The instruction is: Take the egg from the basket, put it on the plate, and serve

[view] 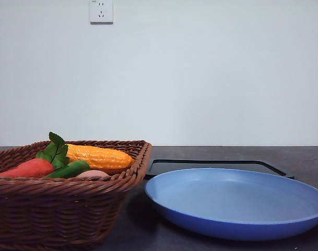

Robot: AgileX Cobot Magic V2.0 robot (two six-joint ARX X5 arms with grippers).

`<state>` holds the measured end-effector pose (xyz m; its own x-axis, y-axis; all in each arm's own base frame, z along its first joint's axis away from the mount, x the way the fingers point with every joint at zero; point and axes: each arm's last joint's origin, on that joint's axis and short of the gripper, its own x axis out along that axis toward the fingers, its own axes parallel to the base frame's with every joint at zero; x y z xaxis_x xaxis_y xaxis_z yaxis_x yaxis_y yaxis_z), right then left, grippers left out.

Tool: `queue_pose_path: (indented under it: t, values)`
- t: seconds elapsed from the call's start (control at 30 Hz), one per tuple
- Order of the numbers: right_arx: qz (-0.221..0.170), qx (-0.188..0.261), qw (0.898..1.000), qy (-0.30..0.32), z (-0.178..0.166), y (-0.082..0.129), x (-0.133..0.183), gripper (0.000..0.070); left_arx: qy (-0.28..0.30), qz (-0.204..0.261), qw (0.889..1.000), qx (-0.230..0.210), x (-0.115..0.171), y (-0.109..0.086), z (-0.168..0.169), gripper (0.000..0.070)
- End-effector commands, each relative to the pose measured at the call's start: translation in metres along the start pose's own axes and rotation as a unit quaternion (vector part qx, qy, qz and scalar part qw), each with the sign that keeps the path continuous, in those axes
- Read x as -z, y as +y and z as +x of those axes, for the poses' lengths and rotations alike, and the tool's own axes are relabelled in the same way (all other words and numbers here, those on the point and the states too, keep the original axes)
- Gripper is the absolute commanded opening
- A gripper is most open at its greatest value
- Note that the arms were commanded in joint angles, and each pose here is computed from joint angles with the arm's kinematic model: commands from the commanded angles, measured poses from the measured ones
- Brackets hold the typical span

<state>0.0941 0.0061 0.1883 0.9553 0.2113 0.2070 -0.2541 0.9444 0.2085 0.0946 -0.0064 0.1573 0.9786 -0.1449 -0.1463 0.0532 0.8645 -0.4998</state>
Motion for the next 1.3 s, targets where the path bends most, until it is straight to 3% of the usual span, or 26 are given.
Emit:
queue_pose_path:
  t: [0.0,0.27,0.37,0.43,0.57,0.67,0.8,1.03,1.27]
  values:
    - [0.097,-0.007,0.995,-0.010,0.000,0.001,-0.002,0.0000,0.014,-0.043,0.999,0.011,0.004,0.001,0.001,0.0000]
    - [0.135,-0.050,0.989,-0.026,-0.001,0.006,-0.014,0.0000,0.048,-0.027,0.996,0.070,0.001,-0.005,-0.002,0.0000]
    - [0.177,-0.023,0.984,0.026,-0.002,0.007,-0.017,0.0000,0.057,-0.014,0.996,0.069,-0.006,-0.010,-0.006,0.0000]
    - [0.188,0.019,0.979,0.071,-0.004,0.007,-0.022,0.0000,0.066,-0.011,0.996,0.064,-0.014,-0.015,-0.009,0.0000]
    - [0.160,0.049,0.978,0.125,-0.003,0.012,-0.040,0.0000,0.096,-0.012,0.994,0.046,-0.032,-0.026,-0.012,0.0000]
    - [0.146,0.048,0.976,0.152,0.002,0.015,-0.055,0.0000,0.114,0.013,0.993,0.039,-0.048,-0.034,-0.010,0.0000]
    - [0.146,0.046,0.967,0.205,0.015,0.017,-0.069,0.0000,0.139,0.049,0.988,0.049,-0.071,-0.047,-0.003,0.0000]
    - [0.165,0.005,0.925,0.342,0.043,0.017,-0.077,0.0000,0.222,0.065,0.967,0.106,-0.101,-0.069,0.019,0.0000]
    - [0.172,-0.018,0.867,0.468,0.064,0.012,-0.065,0.0000,0.316,0.061,0.935,0.151,-0.102,-0.081,0.039,0.0000]
